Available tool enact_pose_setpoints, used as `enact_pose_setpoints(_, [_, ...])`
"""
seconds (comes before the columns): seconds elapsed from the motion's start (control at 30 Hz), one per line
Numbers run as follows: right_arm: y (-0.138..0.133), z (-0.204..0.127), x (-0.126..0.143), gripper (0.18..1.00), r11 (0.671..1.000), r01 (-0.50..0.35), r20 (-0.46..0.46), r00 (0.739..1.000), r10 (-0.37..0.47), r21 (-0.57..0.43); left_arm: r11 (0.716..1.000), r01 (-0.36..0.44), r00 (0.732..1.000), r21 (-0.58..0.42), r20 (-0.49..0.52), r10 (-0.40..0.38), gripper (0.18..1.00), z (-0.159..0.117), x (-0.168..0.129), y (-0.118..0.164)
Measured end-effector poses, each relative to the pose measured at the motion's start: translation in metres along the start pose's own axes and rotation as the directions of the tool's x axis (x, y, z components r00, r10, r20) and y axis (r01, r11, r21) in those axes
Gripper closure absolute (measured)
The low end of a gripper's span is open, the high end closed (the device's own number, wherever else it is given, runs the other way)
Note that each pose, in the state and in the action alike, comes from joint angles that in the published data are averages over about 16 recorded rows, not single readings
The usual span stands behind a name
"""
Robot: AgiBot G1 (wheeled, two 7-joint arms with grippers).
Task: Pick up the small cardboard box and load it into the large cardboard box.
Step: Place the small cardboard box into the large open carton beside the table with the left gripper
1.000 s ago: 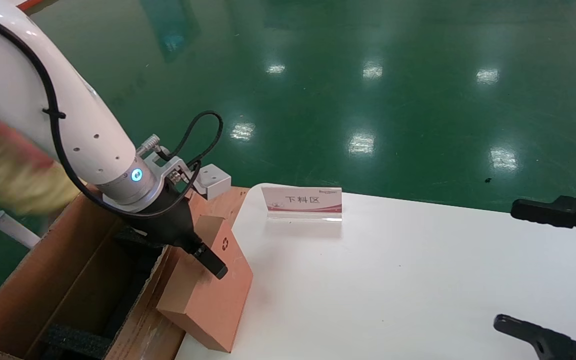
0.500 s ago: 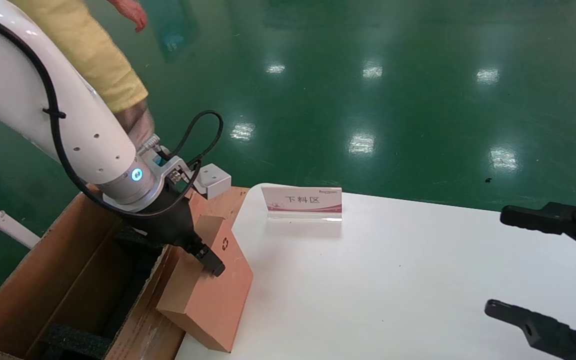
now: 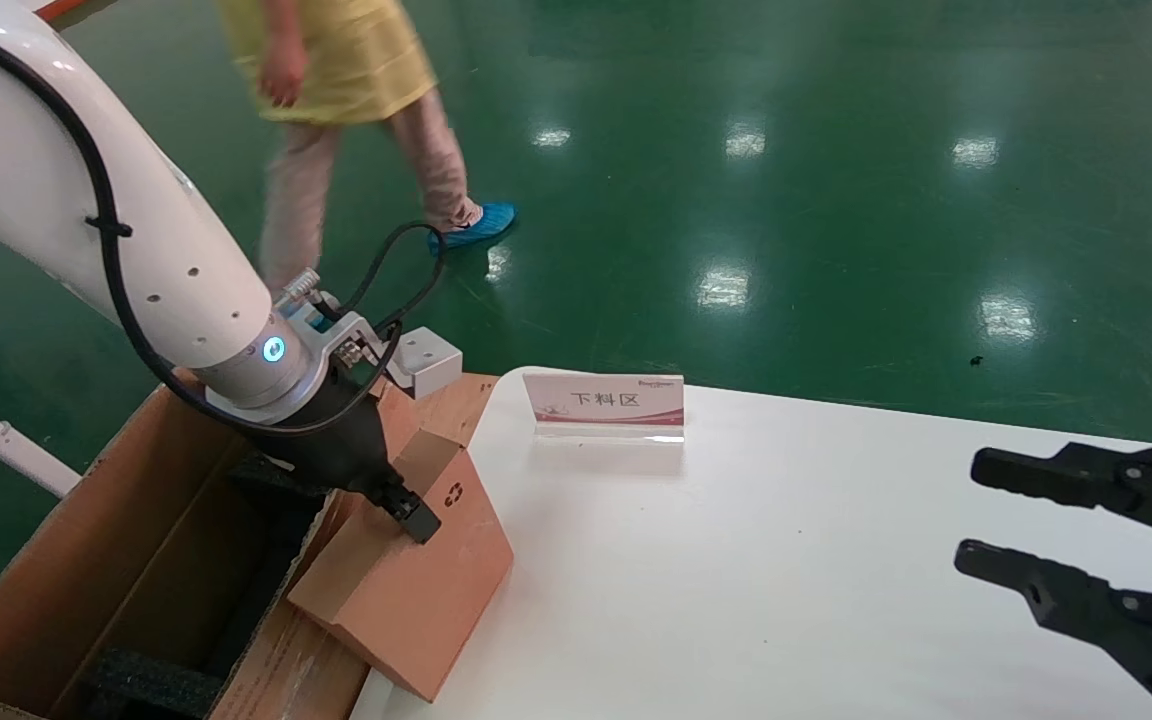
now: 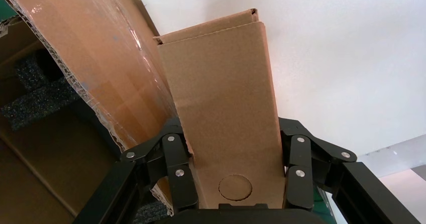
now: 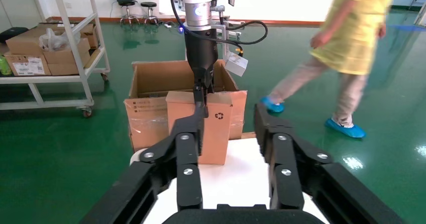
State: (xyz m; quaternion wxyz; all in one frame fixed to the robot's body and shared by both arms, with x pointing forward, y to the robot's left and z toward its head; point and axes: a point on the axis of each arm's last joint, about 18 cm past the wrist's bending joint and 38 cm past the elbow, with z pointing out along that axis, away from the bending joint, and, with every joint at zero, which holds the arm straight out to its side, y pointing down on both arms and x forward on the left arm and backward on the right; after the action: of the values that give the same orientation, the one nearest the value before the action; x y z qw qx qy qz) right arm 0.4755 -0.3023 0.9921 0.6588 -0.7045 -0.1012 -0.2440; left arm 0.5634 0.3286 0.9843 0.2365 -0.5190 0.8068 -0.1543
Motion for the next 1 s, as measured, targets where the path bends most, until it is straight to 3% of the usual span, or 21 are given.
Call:
enact_pose_setpoints(0.33, [0.0, 0.0, 0.0, 0.845, 1.0, 0.0, 0.0, 1.0, 0.0, 0.0, 0.992, 0.014, 1.0, 0.123, 0.004, -0.015, 0.732, -0.035, -0.012, -0.017])
enact_pose_setpoints(0.5, [0.0, 0.0, 0.0, 0.91, 1.0, 0.0, 0.0, 1.0, 0.0, 0.0, 0.968, 0.017, 1.0, 0.252, 0.007, -0.02, 0.736, -0.078, -0.021, -0.03])
enact_pose_setpoints(0.73, [0.0, 0.0, 0.0, 0.968, 1.0, 0.0, 0.0, 1.0, 0.0, 0.0, 0.904, 0.004, 1.0, 0.428, 0.024, -0.015, 0.738, -0.154, -0.032, -0.043])
enact_pose_setpoints(0.87, [0.0, 0.0, 0.0, 0.979, 1.0, 0.0, 0.0, 1.0, 0.0, 0.0, 0.877, -0.014, 0.999, 0.48, 0.047, -0.009, 0.739, -0.19, -0.038, -0.043])
enact_pose_setpoints(1.0, [0.0, 0.0, 0.0, 0.986, 1.0, 0.0, 0.0, 1.0, 0.0, 0.0, 0.872, -0.036, 0.996, 0.489, 0.086, -0.007, 0.74, -0.216, -0.048, -0.038])
